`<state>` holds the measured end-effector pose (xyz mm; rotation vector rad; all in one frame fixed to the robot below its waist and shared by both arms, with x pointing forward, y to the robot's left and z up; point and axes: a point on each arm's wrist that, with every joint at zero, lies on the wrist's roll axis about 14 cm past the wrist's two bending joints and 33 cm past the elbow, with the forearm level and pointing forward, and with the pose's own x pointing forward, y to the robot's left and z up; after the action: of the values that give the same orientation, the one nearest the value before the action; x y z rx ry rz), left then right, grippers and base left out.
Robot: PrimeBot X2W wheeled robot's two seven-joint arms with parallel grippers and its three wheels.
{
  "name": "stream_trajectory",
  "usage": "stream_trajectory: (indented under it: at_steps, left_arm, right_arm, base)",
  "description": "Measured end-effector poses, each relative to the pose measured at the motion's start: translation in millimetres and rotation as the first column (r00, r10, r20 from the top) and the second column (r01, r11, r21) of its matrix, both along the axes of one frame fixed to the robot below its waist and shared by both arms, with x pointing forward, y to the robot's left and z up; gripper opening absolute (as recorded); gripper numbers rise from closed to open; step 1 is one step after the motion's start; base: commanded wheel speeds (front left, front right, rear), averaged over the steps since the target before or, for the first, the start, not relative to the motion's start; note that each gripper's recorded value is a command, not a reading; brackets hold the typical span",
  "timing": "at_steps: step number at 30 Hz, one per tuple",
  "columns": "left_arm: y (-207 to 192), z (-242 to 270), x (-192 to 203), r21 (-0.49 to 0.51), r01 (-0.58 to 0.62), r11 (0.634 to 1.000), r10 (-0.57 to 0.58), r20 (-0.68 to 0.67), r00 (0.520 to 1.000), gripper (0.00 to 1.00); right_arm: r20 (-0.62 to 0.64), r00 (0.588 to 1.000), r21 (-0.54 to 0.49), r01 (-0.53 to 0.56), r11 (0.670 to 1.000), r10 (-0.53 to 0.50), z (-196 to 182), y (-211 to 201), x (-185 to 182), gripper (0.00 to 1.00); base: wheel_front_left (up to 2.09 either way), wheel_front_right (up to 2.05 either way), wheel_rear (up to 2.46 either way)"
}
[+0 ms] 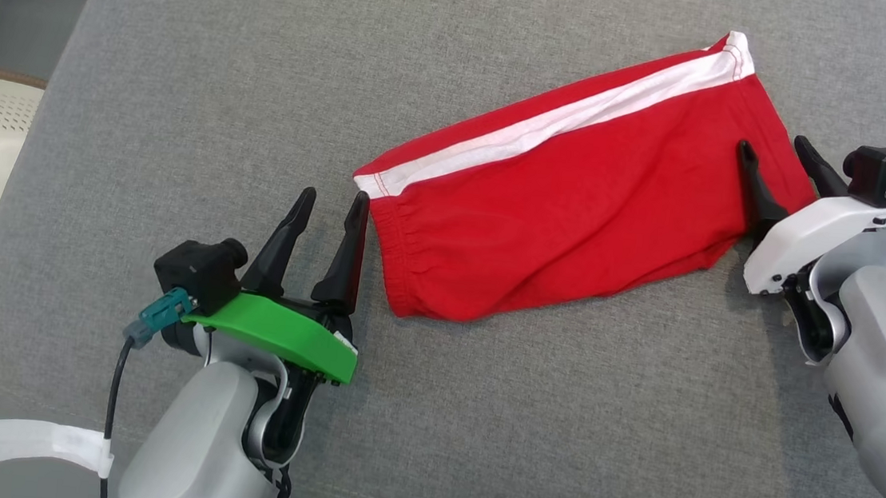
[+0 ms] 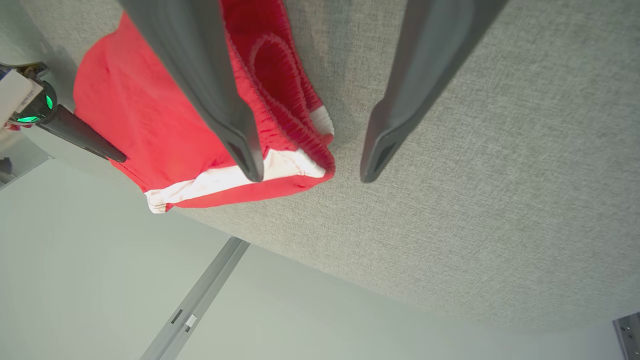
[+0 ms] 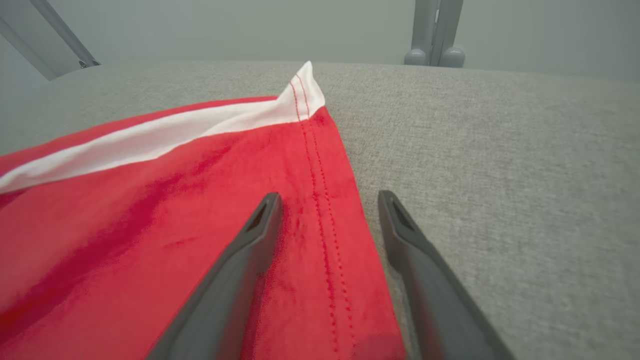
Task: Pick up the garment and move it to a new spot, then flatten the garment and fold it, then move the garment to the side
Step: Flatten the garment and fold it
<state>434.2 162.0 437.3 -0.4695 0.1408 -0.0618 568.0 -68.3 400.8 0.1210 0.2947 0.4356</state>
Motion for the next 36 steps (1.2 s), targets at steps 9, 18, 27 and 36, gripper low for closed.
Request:
stream_trajectory:
  at_steps: [9, 18, 27, 36]
  left_arm:
    - [5.6, -0.1, -5.4, 0.010, -0.016, 1.000, 0.016, -0.004, 1.000, 1.00]
    - [9.0, 6.2, -12.6, 0.008, -0.031, 0.999, 0.031, 0.009, 0.999, 1.00]
    - [-0.7, 10.9, -24.3, -0.001, -0.007, 1.000, 0.007, 0.020, 1.000, 1.00]
    - [-16.5, 15.2, -32.4, -0.018, 0.036, 0.999, -0.035, 0.033, 0.999, 1.00]
  right_arm:
    - [-0.080, 0.997, -0.045, -0.016, 0.999, 0.012, -22.9, 10.8, -7.3, 0.43]
    - [-0.101, 0.995, -0.022, 0.006, 1.000, -0.008, -18.3, 16.2, -14.5, 0.00]
    - [-0.108, 0.986, 0.037, 0.132, 0.991, -0.127, -7.2, -19.8, -33.8, 0.00]
    - [-0.113, 0.949, 0.096, 0.305, 0.947, -0.294, -1.3, -79.4, -78.8, 0.00]
  base:
    - [0.00, 0.00, 0.00]
    - [0.00, 0.00, 0.00]
    - [0.00, 0.00, 0.00]
    - [0.00, 0.00, 0.00]
